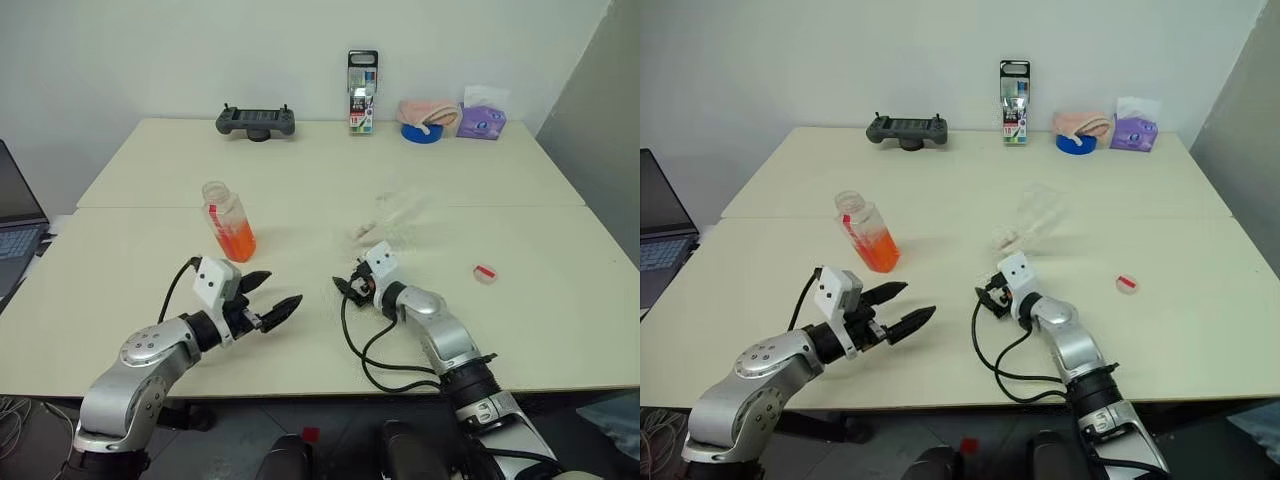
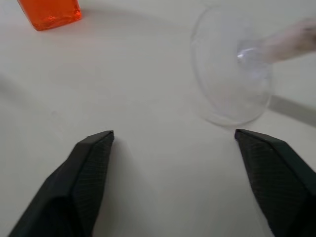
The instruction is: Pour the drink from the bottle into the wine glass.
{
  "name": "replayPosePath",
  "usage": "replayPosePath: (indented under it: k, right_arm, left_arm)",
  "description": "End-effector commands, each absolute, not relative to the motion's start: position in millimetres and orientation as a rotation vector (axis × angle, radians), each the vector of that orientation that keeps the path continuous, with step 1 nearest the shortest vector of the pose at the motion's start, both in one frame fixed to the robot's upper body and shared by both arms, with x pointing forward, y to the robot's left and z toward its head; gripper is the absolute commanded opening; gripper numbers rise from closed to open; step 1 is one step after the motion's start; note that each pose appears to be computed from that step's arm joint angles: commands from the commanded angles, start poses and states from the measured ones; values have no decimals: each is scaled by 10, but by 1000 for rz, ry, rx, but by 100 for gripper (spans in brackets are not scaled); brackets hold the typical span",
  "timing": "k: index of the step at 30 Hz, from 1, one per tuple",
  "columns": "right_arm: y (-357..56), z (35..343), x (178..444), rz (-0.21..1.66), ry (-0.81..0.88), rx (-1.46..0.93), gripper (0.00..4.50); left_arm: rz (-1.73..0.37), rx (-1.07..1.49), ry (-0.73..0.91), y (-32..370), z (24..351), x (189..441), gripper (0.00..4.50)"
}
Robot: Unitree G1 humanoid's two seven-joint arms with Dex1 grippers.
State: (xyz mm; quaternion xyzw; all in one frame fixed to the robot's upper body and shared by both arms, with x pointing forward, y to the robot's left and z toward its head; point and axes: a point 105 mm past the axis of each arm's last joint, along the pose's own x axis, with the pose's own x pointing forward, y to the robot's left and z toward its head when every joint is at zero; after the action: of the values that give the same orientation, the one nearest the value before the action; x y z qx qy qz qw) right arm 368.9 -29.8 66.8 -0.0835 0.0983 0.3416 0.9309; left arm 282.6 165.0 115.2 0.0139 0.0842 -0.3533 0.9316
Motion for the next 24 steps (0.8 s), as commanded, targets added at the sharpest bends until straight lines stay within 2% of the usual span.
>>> replayPosePath:
  k: [1,5,9,10,12,14,18,21,24]
  right_arm:
    - [-434,661,3752,647,217,-175,448]
    - [-550,657,3677,667,249,-165,448]
    - [-526,693,3339,856,307,-120,448]
    - [-523,731,3213,920,320,-100,448]
    - [-562,1022,3091,972,278,8,448]
    - [-602,1266,3096,950,228,111,448]
    - [-675,1541,3359,755,192,472,448]
    - [-660,1557,3614,594,237,886,448]
    - [-551,1498,3744,520,305,1109,448]
  left_arm:
    - [-702,40,110,1707,1285,2872,450]
    - [-699,37,108,1704,1266,2867,450]
    - [-700,20,105,1704,1257,2872,450]
    - [-698,18,106,1710,1250,2876,450]
    - [-700,19,109,1722,1243,2897,450]
    - [-699,16,109,1739,1245,2916,450]
    - [-700,10,107,1736,1240,2953,450]
    - [-706,3,106,1703,1221,2968,450]
    - [-721,4,106,1666,1213,2953,450]
